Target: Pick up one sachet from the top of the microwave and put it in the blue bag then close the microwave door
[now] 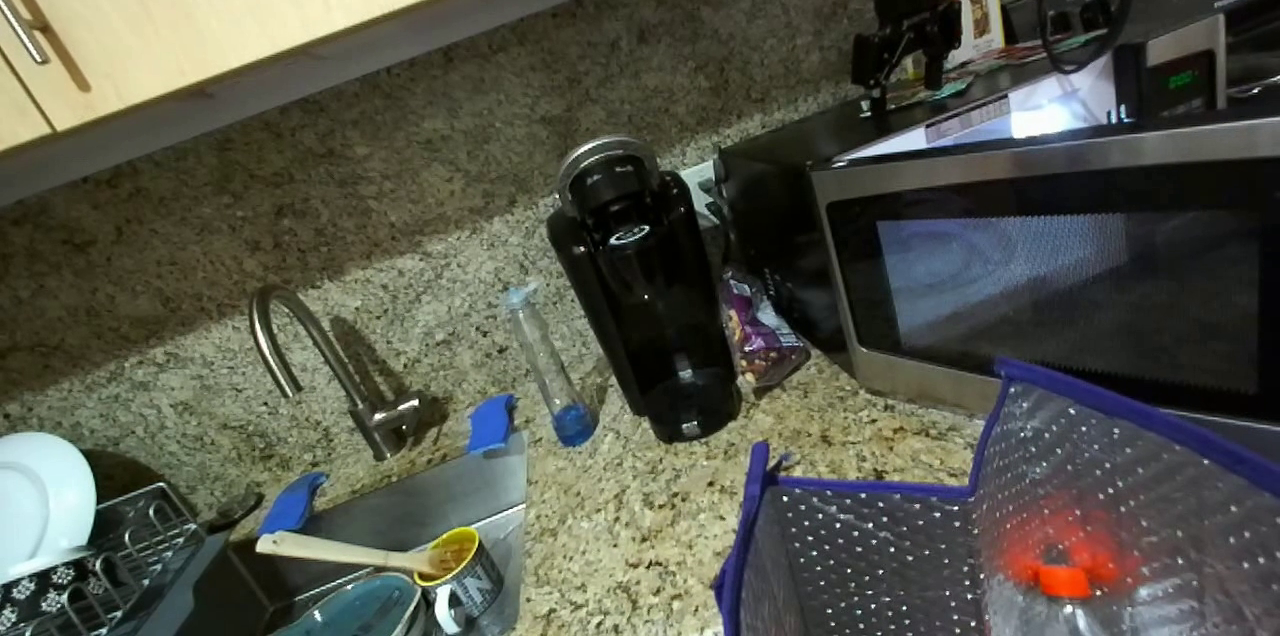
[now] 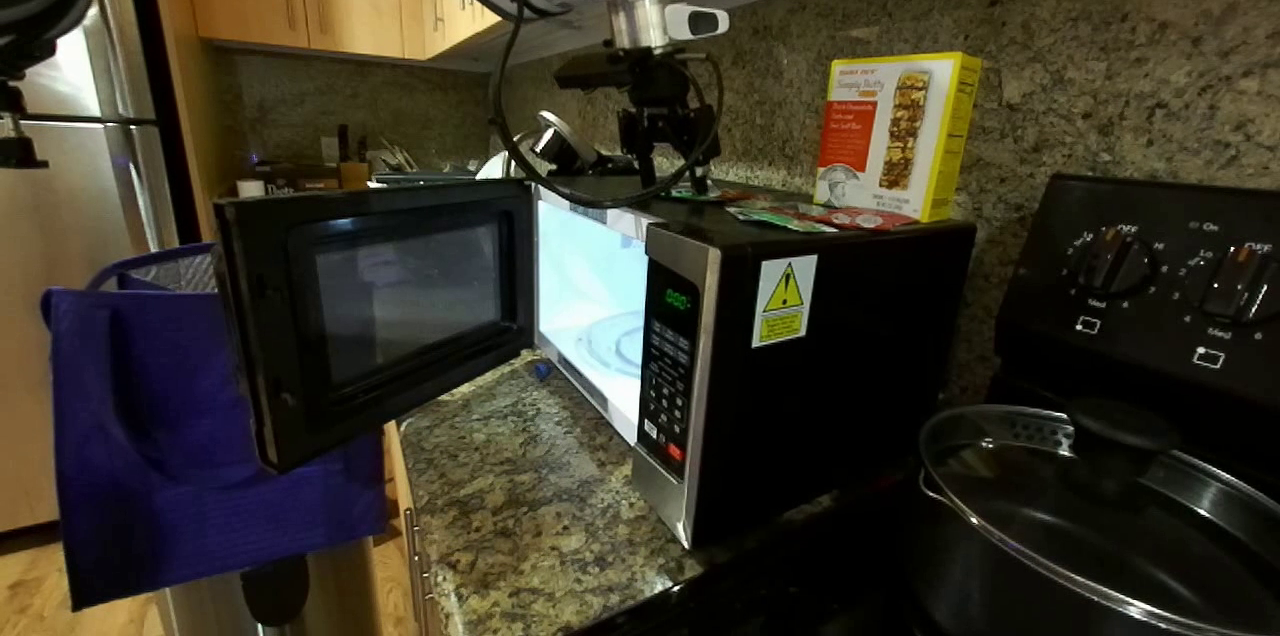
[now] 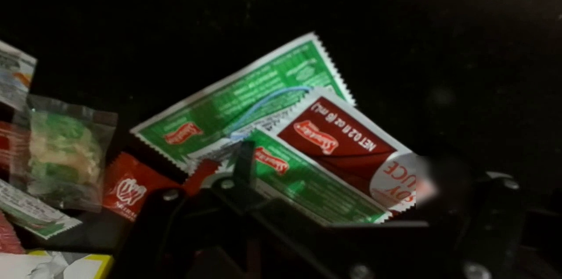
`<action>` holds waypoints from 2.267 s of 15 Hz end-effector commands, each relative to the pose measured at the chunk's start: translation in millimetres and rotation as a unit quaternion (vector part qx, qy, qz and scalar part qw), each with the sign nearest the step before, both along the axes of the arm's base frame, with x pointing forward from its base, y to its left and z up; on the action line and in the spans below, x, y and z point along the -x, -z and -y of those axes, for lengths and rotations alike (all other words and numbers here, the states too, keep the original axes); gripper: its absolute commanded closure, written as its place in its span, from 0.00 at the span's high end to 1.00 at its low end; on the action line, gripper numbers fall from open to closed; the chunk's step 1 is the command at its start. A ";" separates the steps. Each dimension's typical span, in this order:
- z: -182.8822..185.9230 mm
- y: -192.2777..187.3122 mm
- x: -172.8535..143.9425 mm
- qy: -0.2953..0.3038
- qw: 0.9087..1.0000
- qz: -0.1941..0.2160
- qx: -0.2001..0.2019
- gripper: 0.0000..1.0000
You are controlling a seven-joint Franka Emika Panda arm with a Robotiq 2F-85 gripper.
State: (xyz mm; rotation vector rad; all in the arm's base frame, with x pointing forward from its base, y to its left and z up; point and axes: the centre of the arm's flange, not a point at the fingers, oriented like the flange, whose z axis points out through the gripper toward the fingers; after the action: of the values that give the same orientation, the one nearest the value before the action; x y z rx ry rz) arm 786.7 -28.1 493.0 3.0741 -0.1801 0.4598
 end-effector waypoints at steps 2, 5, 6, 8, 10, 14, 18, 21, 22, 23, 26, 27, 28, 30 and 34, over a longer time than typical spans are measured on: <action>25.7 18.6 -28.4 0.003 0.999 -0.010 -0.033 0.61; 33.5 23.1 -24.0 0.007 0.999 -0.008 -0.052 0.41; 35.9 25.3 -22.7 0.007 0.998 -0.009 -0.057 0.33; 38.7 30.7 -18.6 0.008 0.998 -0.012 -0.061 0.19; 37.6 34.6 -14.7 -0.005 0.998 -0.024 -0.062 0.09; 21.9 22.5 -1.6 -0.052 0.997 -0.031 -0.057 0.04; -7.4 7.4 17.1 -0.088 0.993 -0.064 -0.035 0.08; -29.3 -16.7 36.2 -0.118 0.991 -0.060 -0.022 0.09; -36.0 -28.1 41.5 -0.129 0.990 -0.052 -0.020 0.08; -41.7 -36.6 45.3 -0.136 0.990 -0.046 -0.018 0.08; -52.7 -60.1 52.4 -0.154 0.988 -0.029 -0.015 0.08; -53.0 -63.9 51.5 -0.154 0.988 -0.026 -0.018 0.08; -51.6 -65.5 48.4 -0.141 0.990 -0.021 -0.017 0.34; -45.7 -64.4 41.8 -0.139 0.990 -0.028 -0.021 0.41; -33.6 -53.1 34.2 -0.134 0.989 -0.052 -0.031 0.65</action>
State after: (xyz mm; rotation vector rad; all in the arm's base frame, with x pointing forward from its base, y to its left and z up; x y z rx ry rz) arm 755.1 16.2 552.5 3.1662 0.2202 0.3661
